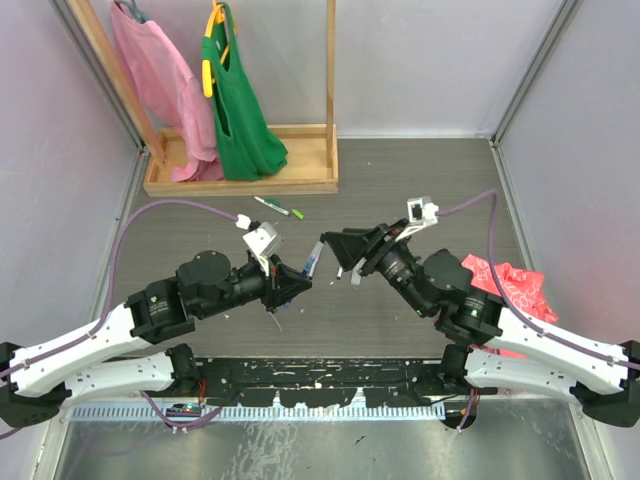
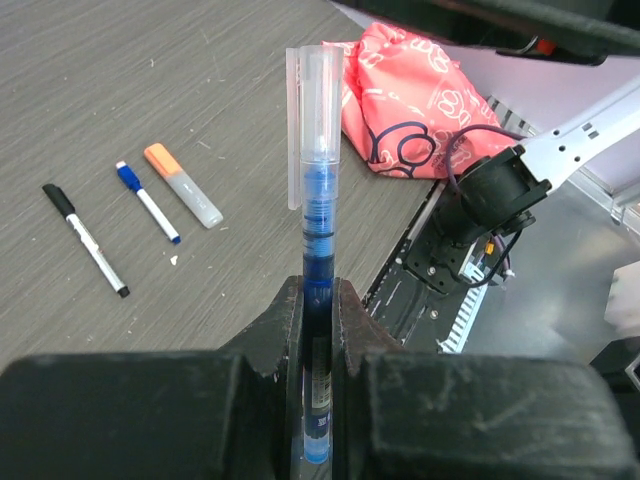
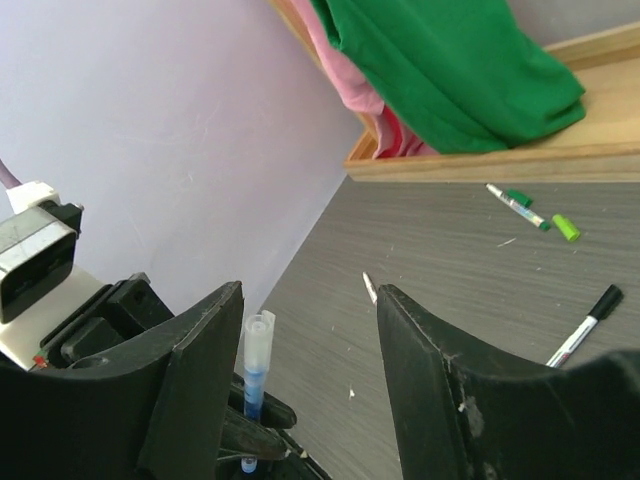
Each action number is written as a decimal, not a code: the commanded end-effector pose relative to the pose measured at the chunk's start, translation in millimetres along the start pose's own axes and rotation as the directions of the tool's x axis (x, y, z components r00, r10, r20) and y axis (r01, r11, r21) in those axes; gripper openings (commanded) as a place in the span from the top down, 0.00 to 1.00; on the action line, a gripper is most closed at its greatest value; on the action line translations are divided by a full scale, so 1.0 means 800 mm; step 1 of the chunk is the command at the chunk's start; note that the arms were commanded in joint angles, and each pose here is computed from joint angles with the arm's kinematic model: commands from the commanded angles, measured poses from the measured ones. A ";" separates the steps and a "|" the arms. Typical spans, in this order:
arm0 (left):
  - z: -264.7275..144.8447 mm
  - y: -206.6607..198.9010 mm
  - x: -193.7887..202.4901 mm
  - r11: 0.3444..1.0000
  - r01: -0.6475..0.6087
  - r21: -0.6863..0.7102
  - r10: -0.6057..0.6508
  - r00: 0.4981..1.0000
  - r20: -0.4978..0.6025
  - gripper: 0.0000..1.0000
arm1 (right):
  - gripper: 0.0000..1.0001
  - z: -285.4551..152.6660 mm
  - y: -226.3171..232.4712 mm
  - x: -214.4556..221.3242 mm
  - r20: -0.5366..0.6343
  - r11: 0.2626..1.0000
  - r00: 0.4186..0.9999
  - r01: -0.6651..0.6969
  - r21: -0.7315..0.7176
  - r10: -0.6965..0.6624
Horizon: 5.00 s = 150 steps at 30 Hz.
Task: Insert the pens into the pen caps
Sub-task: Insert the pen cap onto the pen, then place the pen at the center of the board.
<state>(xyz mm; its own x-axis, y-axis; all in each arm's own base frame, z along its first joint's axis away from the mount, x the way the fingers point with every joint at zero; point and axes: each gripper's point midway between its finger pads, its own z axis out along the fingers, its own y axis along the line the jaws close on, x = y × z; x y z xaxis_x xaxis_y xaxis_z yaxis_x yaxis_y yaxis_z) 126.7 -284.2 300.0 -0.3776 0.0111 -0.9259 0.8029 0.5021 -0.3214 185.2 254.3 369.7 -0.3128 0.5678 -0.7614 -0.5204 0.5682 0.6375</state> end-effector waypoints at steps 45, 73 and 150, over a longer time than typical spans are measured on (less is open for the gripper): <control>-0.004 -0.006 -0.110 0.996 0.077 -0.047 -0.062 0.962 0.267 1.00 | 1.00 0.034 0.029 0.128 -0.335 0.992 0.941 -0.077 -0.098 0.040; -0.031 -0.010 -0.207 0.992 0.049 -0.115 0.004 0.908 0.419 1.00 | 1.00 -0.051 0.013 0.292 -0.569 0.999 0.822 -0.032 0.011 0.033; 0.019 -0.012 -0.031 0.999 0.035 0.026 -0.037 0.996 0.082 1.00 | 0.47 -0.075 -0.055 0.052 -0.120 0.973 0.987 0.125 0.193 -0.104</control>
<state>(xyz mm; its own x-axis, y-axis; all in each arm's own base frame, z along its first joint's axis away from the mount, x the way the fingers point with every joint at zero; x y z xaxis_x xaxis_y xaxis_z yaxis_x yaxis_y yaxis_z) 149.4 -293.5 317.1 -0.3519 -0.0677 -0.9336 0.7584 0.5639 -0.3268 148.0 225.5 324.2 -0.3059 0.4124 -0.8581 -0.4490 0.7323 0.5120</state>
